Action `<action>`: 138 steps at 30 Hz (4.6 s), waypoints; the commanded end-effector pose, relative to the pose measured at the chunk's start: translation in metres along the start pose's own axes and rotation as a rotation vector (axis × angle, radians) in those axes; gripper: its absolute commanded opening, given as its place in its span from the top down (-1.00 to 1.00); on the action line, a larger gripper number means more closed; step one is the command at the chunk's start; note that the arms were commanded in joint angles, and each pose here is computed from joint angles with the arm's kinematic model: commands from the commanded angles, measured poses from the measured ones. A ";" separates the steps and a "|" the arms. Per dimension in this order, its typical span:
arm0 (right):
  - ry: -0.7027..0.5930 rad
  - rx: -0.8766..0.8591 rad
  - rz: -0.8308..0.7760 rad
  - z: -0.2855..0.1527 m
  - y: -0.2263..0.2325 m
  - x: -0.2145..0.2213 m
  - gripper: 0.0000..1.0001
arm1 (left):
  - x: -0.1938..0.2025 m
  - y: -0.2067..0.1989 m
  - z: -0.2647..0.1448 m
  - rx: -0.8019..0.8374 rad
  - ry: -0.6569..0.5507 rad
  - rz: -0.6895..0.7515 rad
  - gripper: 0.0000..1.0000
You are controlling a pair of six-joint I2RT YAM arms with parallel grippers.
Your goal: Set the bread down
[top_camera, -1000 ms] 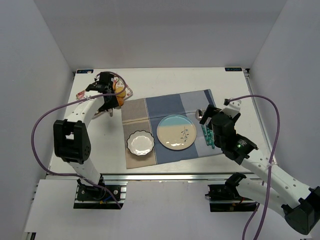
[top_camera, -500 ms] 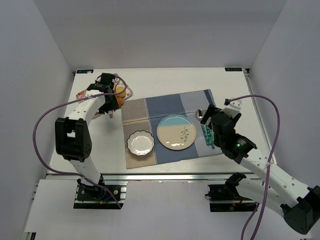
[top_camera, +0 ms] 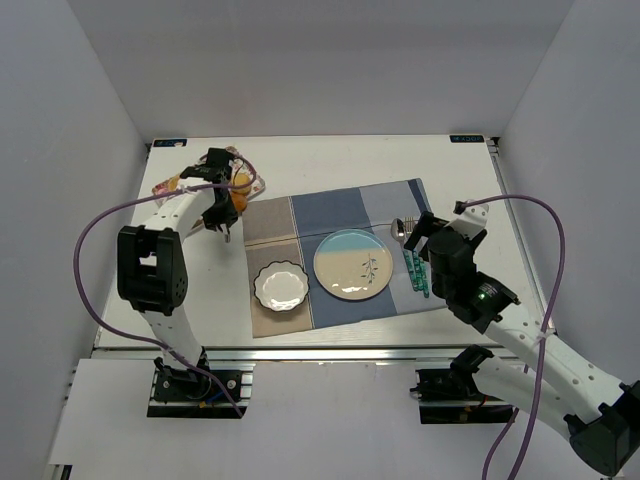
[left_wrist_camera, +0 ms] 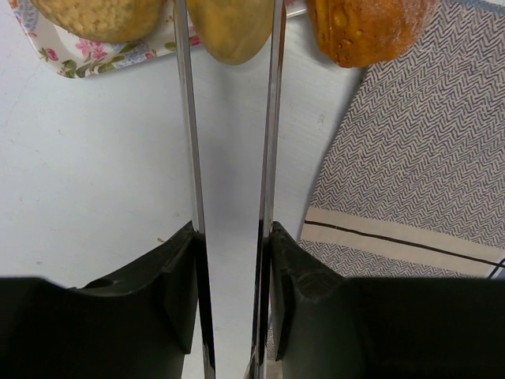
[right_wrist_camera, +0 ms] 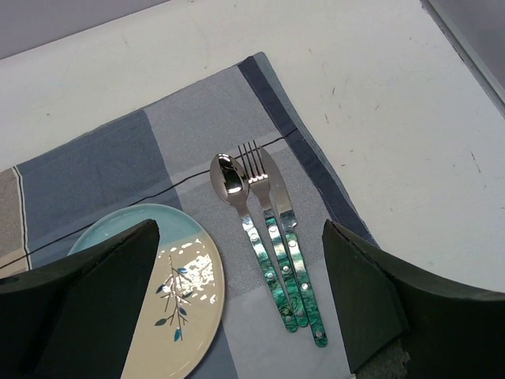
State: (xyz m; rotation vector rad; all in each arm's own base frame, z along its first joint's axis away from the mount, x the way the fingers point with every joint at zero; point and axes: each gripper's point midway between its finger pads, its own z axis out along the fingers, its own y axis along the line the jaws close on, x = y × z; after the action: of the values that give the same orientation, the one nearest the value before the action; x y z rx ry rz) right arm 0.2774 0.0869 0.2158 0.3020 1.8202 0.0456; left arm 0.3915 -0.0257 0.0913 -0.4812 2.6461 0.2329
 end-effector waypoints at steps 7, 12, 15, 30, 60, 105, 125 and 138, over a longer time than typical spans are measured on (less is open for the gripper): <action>-0.029 -0.054 0.051 -0.002 0.010 -0.011 -0.79 | -0.047 -0.007 -0.080 0.170 -0.206 -0.090 0.46; -0.025 -0.077 0.071 -0.005 0.013 -0.011 -0.79 | -0.048 -0.010 -0.117 0.292 -0.284 -0.114 0.49; -0.025 -0.070 0.099 -0.007 0.010 -0.012 -0.79 | -0.034 -0.026 -0.137 0.431 -0.294 -0.116 0.62; -0.028 0.026 0.247 -0.032 -0.032 -0.007 -0.79 | 0.157 -0.198 -0.225 0.926 -0.211 0.363 0.69; -0.010 0.060 0.233 -0.034 -0.043 0.004 -0.79 | 0.234 -0.217 -0.191 0.746 -0.082 0.512 0.10; -0.021 0.053 0.217 -0.030 -0.042 0.006 -0.79 | 0.099 -0.035 -0.125 0.202 -0.365 0.025 -0.27; 0.015 0.052 0.179 -0.023 -0.035 0.018 -0.79 | 0.146 0.025 -0.006 -0.028 -0.169 -0.095 -0.61; 0.031 -0.011 0.138 -0.022 -0.024 0.018 -0.79 | 0.104 0.018 -0.083 0.085 -0.230 -0.250 -0.96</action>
State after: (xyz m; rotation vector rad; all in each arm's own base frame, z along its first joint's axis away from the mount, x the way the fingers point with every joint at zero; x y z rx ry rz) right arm 0.2417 0.0657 0.1904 0.4439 1.8582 0.1269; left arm 0.2509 -0.0513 0.0599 -0.6361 2.4697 0.2501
